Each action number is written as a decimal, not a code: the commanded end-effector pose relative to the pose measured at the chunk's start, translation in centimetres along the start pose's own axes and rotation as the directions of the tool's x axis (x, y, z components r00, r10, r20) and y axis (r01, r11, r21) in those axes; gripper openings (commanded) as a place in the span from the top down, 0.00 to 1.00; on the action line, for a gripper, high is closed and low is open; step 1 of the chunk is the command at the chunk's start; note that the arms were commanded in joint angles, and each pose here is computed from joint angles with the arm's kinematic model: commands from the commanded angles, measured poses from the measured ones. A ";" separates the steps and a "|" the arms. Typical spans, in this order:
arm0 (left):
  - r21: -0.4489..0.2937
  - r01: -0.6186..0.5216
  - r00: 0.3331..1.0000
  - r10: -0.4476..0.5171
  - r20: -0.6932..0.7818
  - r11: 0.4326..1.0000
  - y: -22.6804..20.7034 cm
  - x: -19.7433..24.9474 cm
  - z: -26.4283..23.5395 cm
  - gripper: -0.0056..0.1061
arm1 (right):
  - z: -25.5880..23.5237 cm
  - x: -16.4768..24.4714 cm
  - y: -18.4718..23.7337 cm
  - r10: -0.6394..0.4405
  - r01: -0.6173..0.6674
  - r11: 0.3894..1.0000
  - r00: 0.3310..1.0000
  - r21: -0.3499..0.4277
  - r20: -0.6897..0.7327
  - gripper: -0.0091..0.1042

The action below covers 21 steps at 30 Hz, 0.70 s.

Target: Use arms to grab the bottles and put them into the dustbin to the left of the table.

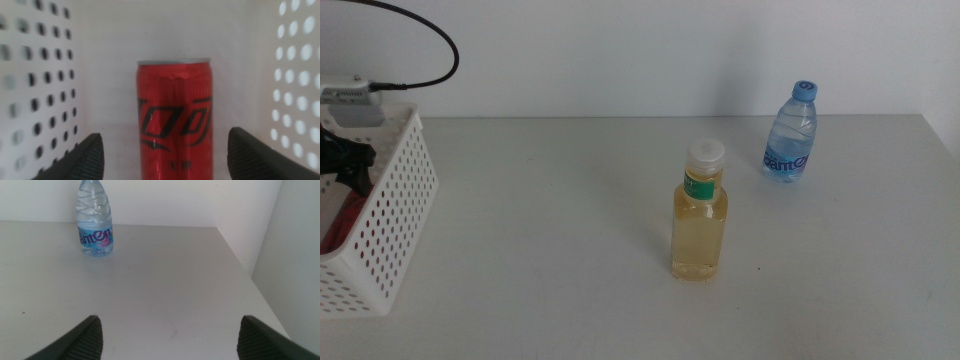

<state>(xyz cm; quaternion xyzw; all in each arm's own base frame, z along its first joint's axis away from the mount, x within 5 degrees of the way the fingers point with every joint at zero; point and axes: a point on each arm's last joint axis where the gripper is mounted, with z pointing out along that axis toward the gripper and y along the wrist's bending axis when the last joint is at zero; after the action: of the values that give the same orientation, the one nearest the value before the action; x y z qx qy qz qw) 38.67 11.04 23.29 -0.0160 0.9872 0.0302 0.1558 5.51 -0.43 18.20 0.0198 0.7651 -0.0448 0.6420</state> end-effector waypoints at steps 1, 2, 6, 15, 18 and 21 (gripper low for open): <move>-0.030 0.026 0.991 -0.021 0.132 0.999 -0.1 -0.8 -5.1 0.21 | -0.3 -1.1 -0.1 -0.017 0.015 1.000 0.995 0.019 0.102 0.30; -0.031 0.027 0.990 -0.022 0.141 0.999 -0.1 -0.7 -5.9 0.21 | -0.3 -1.1 -0.1 -0.017 0.015 1.000 0.995 0.019 0.102 0.30; -0.036 0.032 0.982 -0.025 0.188 0.999 -0.3 -0.3 -9.4 0.21 | -0.3 -1.1 -0.1 -0.017 0.015 1.000 0.995 0.019 0.102 0.30; 0.039 -0.012 0.897 -0.006 0.442 0.999 -4.7 2.0 -20.0 0.21 | -0.3 -1.1 -0.1 -0.017 0.015 1.000 0.995 0.019 0.102 0.30; 0.053 -0.084 0.864 0.047 0.501 0.995 -7.1 3.0 -22.5 0.21 | -0.3 -1.1 -0.1 -0.017 0.015 1.000 0.995 0.019 0.102 0.30; 0.068 -0.184 0.827 0.117 0.551 0.981 -9.9 4.1 -24.6 0.21 | -0.3 -1.1 -0.1 -0.017 0.015 1.000 0.995 0.019 0.102 0.30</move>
<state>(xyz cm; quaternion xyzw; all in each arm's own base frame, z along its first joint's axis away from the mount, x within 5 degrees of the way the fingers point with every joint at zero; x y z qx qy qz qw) 29.31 1.16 41.98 0.0643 0.9274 0.0018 0.3685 5.51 -0.43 18.20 0.0198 0.7651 -0.0448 0.6420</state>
